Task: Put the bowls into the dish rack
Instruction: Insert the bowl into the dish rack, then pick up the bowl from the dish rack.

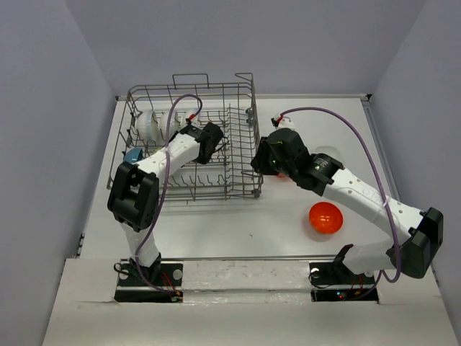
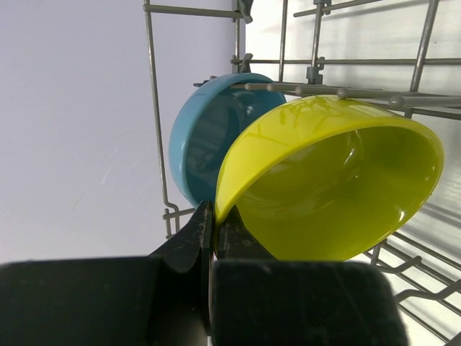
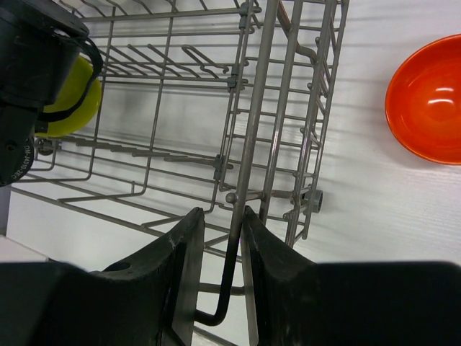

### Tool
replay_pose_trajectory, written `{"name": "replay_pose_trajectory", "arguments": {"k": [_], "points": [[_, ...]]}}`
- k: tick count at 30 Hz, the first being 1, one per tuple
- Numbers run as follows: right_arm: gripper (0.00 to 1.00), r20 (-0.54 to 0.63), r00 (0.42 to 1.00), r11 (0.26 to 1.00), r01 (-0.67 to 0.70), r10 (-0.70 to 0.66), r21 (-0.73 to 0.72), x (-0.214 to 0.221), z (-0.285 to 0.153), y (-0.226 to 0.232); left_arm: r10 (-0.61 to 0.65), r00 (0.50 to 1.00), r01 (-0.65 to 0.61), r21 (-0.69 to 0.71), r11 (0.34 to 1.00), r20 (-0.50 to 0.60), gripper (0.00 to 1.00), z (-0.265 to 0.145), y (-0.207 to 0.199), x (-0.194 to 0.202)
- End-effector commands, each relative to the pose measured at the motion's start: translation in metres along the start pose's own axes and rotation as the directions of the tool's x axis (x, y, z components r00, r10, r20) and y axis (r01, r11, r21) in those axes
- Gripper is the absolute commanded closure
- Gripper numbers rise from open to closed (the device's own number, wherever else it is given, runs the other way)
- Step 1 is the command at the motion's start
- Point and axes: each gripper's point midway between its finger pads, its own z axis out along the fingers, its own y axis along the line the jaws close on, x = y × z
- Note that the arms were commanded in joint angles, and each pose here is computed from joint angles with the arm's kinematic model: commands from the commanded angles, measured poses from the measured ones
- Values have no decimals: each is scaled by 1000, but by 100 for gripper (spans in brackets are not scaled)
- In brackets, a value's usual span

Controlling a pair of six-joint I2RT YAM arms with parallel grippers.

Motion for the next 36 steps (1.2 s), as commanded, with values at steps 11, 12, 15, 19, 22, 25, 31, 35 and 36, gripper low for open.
{"name": "replay_pose_trajectory", "arguments": {"k": [11, 12, 15, 19, 22, 25, 31, 35, 36], "points": [[68, 49, 999, 999, -17, 20, -49, -13, -9, 11, -152, 988, 153, -53, 987, 16, 100, -5, 68, 6], [68, 50, 999, 999, -18, 20, -50, -14, -9, 11, -156, 988, 156, -57, 986, 16, 100, -5, 70, 5], [68, 50, 999, 999, -17, 20, -48, -13, -9, 10, -141, 990, 141, -63, 988, 14, 100, -6, 71, 4], [68, 50, 999, 999, -17, 20, -48, -13, -9, 10, -155, 988, 156, -76, 985, 20, 100, -7, 76, 2], [68, 44, 999, 999, -15, 17, -51, -12, -7, 11, -157, 987, 158, -86, 984, 19, 100, -7, 81, 3], [68, 44, 999, 998, -15, 18, -53, -12, -8, 12, -136, 991, 136, -77, 988, 7, 100, -4, 76, 6], [68, 45, 999, 998, -11, 13, -54, -13, -8, 12, -139, 990, 138, -77, 987, 2, 100, -3, 75, 4], [68, 52, 999, 998, -9, 12, -55, -15, -9, 12, -149, 989, 149, -79, 986, 8, 100, -5, 77, 2], [68, 53, 999, 998, -10, 13, -56, -16, -10, 13, -153, 988, 154, -77, 985, 10, 100, -5, 78, 1]]}}
